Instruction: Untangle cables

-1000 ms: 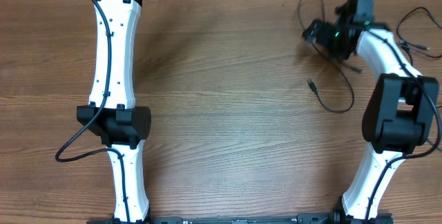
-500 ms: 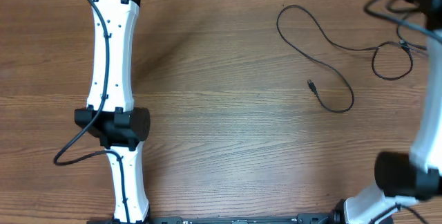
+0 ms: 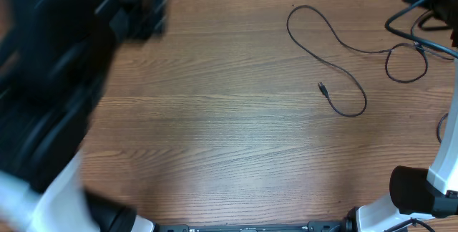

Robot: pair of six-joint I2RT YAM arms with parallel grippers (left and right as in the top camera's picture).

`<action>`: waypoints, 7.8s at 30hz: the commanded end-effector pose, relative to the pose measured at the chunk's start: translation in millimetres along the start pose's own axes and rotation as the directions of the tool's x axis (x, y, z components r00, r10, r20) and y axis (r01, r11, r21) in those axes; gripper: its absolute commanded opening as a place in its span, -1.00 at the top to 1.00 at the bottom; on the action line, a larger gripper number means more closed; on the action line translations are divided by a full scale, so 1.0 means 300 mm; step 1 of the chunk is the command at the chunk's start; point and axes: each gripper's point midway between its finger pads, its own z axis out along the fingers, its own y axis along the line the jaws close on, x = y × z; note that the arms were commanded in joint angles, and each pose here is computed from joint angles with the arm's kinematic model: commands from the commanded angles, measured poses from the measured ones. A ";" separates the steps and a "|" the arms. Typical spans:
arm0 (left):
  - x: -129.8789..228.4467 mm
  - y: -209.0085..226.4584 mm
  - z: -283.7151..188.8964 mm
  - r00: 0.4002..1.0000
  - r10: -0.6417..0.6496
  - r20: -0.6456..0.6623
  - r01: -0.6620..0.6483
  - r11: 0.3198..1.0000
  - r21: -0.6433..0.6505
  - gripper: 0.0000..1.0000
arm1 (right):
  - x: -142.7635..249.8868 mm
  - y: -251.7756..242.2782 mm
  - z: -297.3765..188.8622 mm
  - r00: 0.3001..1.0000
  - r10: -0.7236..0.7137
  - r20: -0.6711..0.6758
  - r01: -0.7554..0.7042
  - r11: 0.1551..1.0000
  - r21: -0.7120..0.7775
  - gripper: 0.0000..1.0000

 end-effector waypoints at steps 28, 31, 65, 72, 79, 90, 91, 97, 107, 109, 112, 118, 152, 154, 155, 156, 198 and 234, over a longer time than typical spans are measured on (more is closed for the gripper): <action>0.219 0.169 -0.198 1.000 -0.028 0.014 0.031 0.943 -0.332 -0.99 | -0.096 0.388 0.022 0.987 -0.068 0.146 0.130 0.870 -0.475 -0.99; 0.207 0.106 -0.178 0.999 0.037 -0.011 -0.039 0.971 -0.235 -0.99 | -0.098 0.389 0.023 0.987 -0.068 0.149 0.131 0.870 -0.476 -0.99; -0.075 -0.174 0.288 0.904 0.364 0.226 -0.380 0.924 0.033 -0.99 | 0.167 0.361 0.042 0.977 -0.124 -0.173 0.041 0.907 -0.418 -1.00; 0.118 -0.044 0.200 0.916 0.334 0.220 -0.343 0.939 0.002 -1.00 | 0.155 0.369 0.064 0.980 -0.122 -0.159 0.045 0.905 -0.422 -1.00; 0.357 -0.015 0.262 0.972 0.183 0.148 -0.199 0.974 0.108 -0.99 | 0.157 0.368 0.065 0.979 -0.122 -0.161 0.044 0.906 -0.422 -1.00; 0.469 -0.056 0.651 0.981 0.158 0.114 -0.174 0.973 0.150 -0.99 | 0.144 0.325 0.088 0.982 -0.117 -0.145 0.061 0.937 -0.345 -0.99; 0.486 -0.064 0.680 0.982 0.159 0.100 -0.173 0.972 0.159 -0.99 | 0.141 0.313 0.095 0.983 -0.116 -0.141 0.065 0.945 -0.322 -1.00; 0.634 -0.121 0.801 0.989 0.141 -0.038 -0.128 0.963 0.237 -0.99 | 0.101 0.272 0.125 0.988 -0.132 -0.086 0.108 0.964 -0.241 -1.00; 0.828 -0.142 0.859 0.958 0.169 -0.233 -0.102 0.956 0.274 -0.99 | 0.011 0.296 0.128 0.983 -0.179 0.042 0.184 0.949 -0.255 -1.00; 0.857 -0.143 0.859 0.949 0.174 -0.265 -0.098 0.955 0.279 -0.99 | 0.007 0.298 0.127 0.983 -0.179 0.047 0.185 0.949 -0.257 -1.00; 0.877 -0.143 0.854 0.941 0.177 -0.288 -0.094 0.955 0.282 -0.99 | 0.008 0.299 0.127 0.983 -0.178 0.047 0.184 0.948 -0.259 -1.00; 0.880 -0.143 0.854 0.940 0.178 -0.290 -0.093 0.955 0.282 -0.99 | 0.003 0.300 0.126 0.986 -0.159 0.047 0.166 0.951 -0.261 -1.00; 1.434 0.002 0.233 0.906 0.099 -0.411 -0.032 0.985 0.167 -0.99 | -0.101 0.502 0.024 0.977 -0.093 0.192 0.187 0.803 -0.565 -1.00; 1.460 -0.001 0.195 0.898 0.101 -0.429 -0.029 0.985 0.171 -0.99 | -0.098 0.510 0.021 0.977 -0.095 0.191 0.189 0.799 -0.571 -1.00; 1.472 -0.003 0.179 0.893 0.101 -0.438 -0.027 0.985 0.172 -0.99 | -0.095 0.516 0.019 0.977 -0.097 0.191 0.191 0.796 -0.574 -1.00; 1.483 -0.004 0.167 0.889 0.102 -0.446 -0.026 0.984 0.173 -0.99 | -0.093 0.523 0.017 0.977 -0.098 0.192 0.193 0.794 -0.577 -1.00; 1.657 -0.023 0.203 0.885 0.103 -0.454 -0.025 0.984 0.175 -0.99 | 0.111 0.494 0.052 0.985 -0.166 -0.054 0.114 0.845 -0.522 -1.00; 1.657 -0.023 0.203 0.885 0.103 -0.454 -0.025 0.984 0.175 -0.99 | 0.221 0.169 -0.190 0.890 -0.009 0.456 0.183 0.923 -0.340 -1.00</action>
